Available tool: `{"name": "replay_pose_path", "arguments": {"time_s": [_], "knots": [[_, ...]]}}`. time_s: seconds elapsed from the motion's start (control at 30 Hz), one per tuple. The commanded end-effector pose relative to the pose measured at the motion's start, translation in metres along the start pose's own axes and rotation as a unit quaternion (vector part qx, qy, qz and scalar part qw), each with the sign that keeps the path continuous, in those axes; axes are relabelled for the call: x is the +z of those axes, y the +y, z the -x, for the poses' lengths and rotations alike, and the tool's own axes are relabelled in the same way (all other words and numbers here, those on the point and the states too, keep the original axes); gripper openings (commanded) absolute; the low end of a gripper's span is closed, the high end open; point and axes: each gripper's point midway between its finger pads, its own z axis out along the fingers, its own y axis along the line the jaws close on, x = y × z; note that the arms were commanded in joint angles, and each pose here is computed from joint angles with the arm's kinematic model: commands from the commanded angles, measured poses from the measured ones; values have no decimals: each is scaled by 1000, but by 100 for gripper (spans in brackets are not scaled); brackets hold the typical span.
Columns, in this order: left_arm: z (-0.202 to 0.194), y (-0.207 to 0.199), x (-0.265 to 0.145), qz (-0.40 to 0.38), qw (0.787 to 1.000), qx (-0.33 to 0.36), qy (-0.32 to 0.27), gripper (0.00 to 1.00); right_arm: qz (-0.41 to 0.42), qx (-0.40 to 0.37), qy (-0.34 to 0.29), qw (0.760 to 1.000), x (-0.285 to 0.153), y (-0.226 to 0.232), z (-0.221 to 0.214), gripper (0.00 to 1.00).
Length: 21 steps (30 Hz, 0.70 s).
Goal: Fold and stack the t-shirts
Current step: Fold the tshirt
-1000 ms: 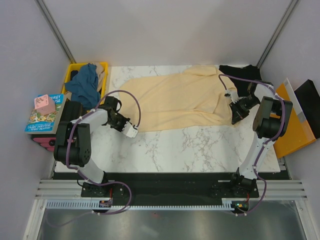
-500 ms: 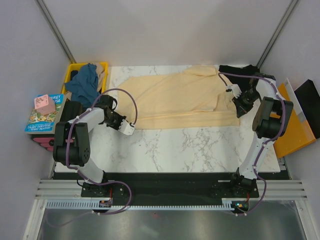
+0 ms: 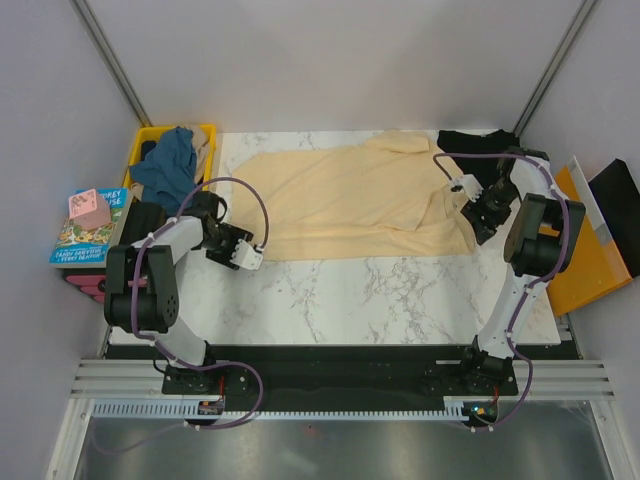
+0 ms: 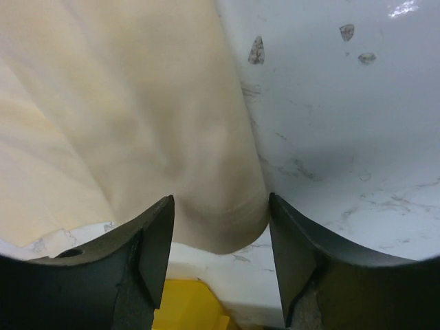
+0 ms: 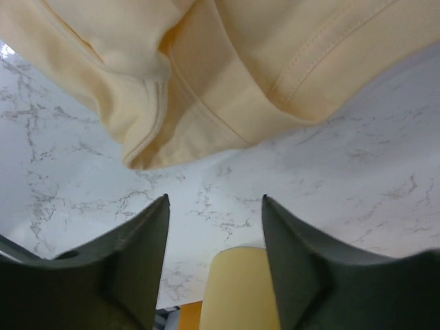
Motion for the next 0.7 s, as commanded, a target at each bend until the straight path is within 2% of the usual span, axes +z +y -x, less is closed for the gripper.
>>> {"name": "replay_pose_path", "arguments": {"time_s": [0.0, 0.17, 0.3, 0.33, 0.4, 0.53, 0.67], "knots": [[3, 4, -16, 7, 996, 93, 9, 66, -17, -16, 23, 999, -5, -4, -10, 68], [15, 14, -31, 43, 995, 87, -4, 70, -45, -39, 0, 998, -33, 1, 1, 64], [24, 15, -40, 63, 994, 88, -11, 70, -102, -117, -5, 988, -57, 22, 16, 62], [26, 14, -41, 66, 994, 90, -13, 70, -94, -147, 7, 985, -47, 33, 10, 62], [29, 10, -40, 65, 994, 92, -17, 70, -136, -197, -7, 971, -57, 42, 24, 63], [32, -1, -32, 55, 995, 84, -28, 70, -149, -280, -12, 948, -37, 67, 28, 60], [32, -7, -24, 48, 996, 76, -28, 70, -148, -315, 8, 937, -23, 76, 29, 60]]}}
